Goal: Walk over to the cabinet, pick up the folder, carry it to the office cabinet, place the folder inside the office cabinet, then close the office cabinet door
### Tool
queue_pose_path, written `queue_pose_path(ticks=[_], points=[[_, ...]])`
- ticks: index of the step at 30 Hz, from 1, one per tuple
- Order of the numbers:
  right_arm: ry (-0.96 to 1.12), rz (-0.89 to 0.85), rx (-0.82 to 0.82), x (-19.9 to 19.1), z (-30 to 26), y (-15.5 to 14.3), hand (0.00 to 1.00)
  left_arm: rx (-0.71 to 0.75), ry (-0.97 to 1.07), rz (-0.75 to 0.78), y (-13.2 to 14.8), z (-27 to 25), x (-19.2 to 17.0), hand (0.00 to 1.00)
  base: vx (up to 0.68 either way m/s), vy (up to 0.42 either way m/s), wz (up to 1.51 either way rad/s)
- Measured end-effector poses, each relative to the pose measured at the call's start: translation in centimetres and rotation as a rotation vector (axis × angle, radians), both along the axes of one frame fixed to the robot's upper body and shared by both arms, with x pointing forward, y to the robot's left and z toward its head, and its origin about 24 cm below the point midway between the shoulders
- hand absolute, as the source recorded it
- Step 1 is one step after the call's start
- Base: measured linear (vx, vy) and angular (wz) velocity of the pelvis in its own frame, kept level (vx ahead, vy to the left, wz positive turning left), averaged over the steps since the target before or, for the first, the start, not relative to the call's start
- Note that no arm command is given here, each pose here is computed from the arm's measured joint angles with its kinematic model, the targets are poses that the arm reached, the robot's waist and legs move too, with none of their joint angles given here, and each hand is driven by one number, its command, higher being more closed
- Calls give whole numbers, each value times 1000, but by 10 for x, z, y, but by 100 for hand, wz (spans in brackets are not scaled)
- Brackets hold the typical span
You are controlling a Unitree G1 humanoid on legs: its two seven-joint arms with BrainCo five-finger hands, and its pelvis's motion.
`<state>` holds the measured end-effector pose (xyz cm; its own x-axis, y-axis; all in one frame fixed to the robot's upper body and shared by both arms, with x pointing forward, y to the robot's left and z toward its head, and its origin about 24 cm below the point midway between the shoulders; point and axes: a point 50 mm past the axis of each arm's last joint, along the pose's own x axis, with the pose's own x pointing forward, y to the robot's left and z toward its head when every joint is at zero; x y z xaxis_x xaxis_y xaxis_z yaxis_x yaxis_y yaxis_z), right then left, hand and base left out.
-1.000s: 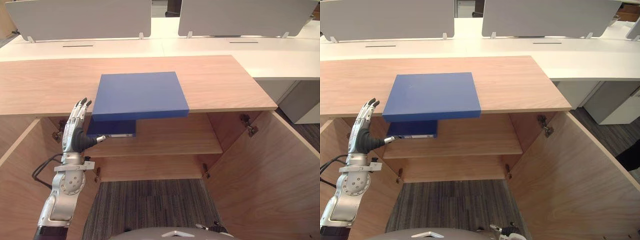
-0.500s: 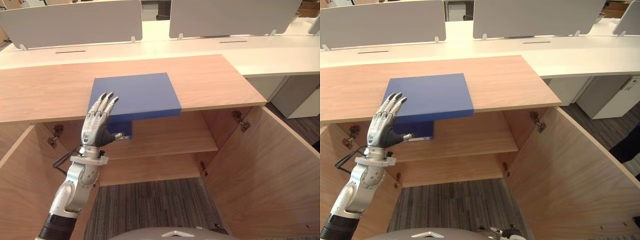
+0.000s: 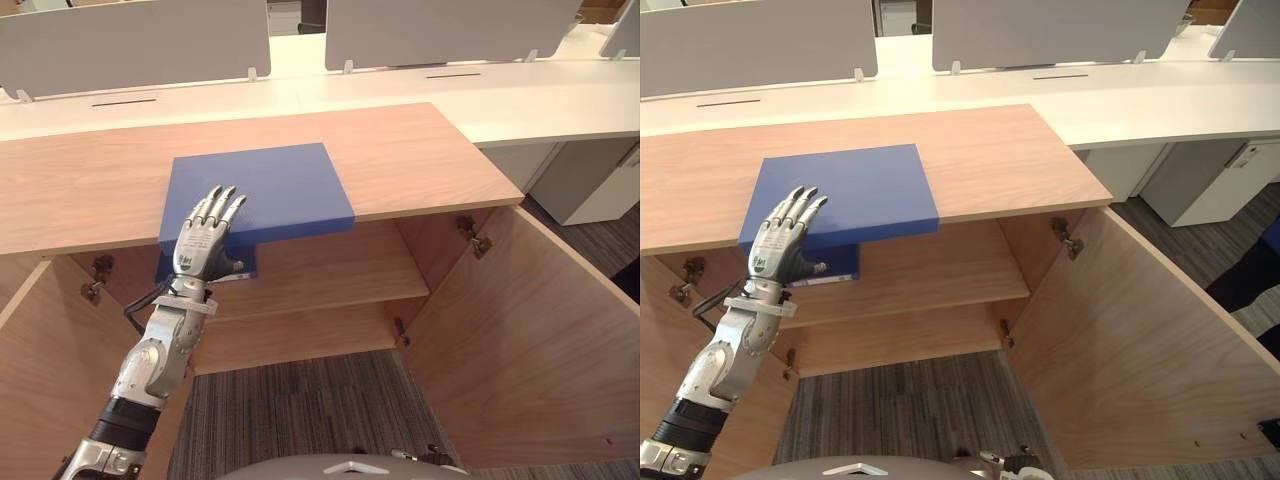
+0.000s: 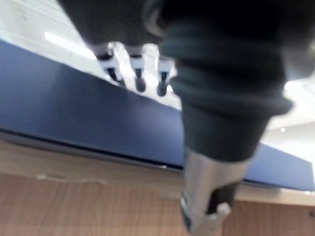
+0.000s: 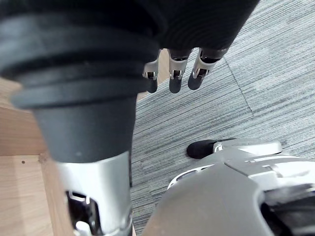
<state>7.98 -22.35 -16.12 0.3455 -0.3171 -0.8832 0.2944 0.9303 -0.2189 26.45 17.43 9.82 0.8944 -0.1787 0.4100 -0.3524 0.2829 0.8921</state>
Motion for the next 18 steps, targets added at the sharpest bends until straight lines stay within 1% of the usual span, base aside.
queue_pose_path(ticks=[3,4,9,18], points=[[1,0,1,0,0,0,0,19,5,17,2,-2,2,0,-21,-12,-2],[1,0,2,0,0,0,0,22,11,22,3,-3,3,100,0,0,0],[-4,2,18,0,0,1,0,52,7,58,6,-2,11,100,0,0,0],[-18,-53,29,0,0,-2,0,134,-85,87,14,18,25,100,-8,-11,-3]])
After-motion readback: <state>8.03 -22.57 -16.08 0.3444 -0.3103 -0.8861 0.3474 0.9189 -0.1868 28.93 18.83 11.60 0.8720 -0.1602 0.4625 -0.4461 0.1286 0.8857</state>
